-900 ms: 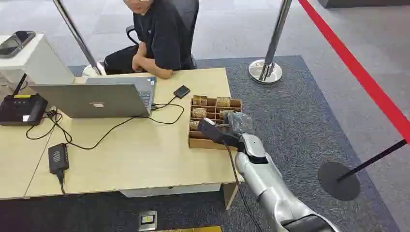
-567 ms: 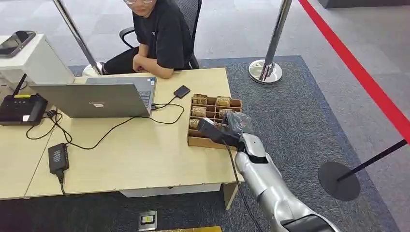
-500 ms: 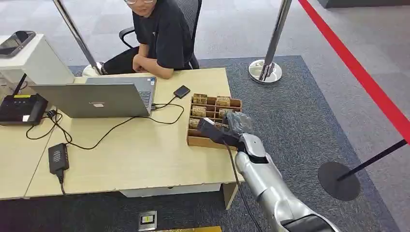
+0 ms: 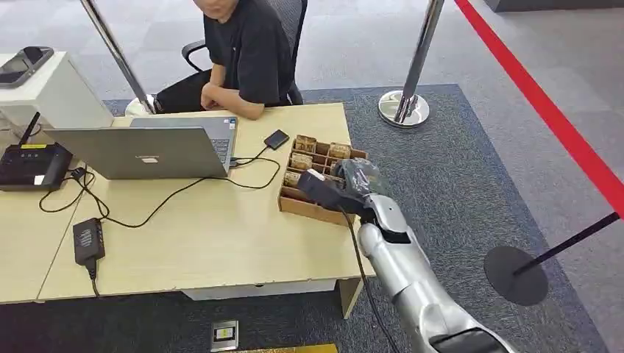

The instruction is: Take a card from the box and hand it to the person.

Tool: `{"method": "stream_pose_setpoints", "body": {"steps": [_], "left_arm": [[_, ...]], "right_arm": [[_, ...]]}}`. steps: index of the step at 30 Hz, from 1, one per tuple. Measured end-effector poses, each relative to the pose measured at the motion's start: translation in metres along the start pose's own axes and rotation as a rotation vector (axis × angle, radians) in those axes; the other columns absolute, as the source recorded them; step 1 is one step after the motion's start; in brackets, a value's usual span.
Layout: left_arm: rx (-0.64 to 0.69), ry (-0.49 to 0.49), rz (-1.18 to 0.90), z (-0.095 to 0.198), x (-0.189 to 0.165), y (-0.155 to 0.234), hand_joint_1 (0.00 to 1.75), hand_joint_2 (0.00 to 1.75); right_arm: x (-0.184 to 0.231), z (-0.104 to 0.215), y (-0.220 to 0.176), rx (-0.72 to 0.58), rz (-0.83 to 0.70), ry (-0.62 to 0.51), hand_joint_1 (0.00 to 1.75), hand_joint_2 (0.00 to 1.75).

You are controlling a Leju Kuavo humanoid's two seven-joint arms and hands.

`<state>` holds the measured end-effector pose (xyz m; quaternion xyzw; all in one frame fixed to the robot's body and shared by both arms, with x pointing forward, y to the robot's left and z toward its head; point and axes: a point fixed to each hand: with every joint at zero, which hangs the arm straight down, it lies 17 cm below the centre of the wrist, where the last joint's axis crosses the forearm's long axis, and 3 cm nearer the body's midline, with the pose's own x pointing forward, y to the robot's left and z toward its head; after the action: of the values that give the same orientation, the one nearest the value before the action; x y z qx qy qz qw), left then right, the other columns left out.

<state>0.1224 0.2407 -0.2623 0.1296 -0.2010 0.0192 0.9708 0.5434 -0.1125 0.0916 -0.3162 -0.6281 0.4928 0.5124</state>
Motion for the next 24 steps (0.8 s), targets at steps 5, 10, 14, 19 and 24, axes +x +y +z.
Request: {"method": "stream_pose_setpoints", "body": {"steps": [5, 10, 14, 19, 24], "left_arm": [[0.008, 0.007, 0.012, 0.000, -0.001, 0.001, 0.00, 0.00], [0.013, 0.013, 0.024, 0.000, -0.003, 0.001, 0.00, 0.00], [0.017, 0.018, 0.033, 0.000, -0.004, 0.002, 0.00, 0.00], [0.019, 0.016, 0.033, 0.000, -0.004, 0.002, 0.00, 0.00], [0.016, 0.011, 0.021, 0.001, -0.003, 0.001, 0.00, 0.00]], "right_arm": [[0.020, -0.005, -0.025, -0.051, -0.044, -0.052, 1.75, 1.75], [0.045, -0.006, -0.060, -0.132, -0.098, -0.118, 1.75, 1.75], [0.066, -0.005, -0.090, -0.186, -0.125, -0.175, 1.75, 1.75], [0.084, -0.002, -0.115, -0.225, -0.167, -0.226, 1.75, 1.75], [0.100, -0.008, -0.128, -0.242, -0.151, -0.259, 1.75, 1.75]]}}
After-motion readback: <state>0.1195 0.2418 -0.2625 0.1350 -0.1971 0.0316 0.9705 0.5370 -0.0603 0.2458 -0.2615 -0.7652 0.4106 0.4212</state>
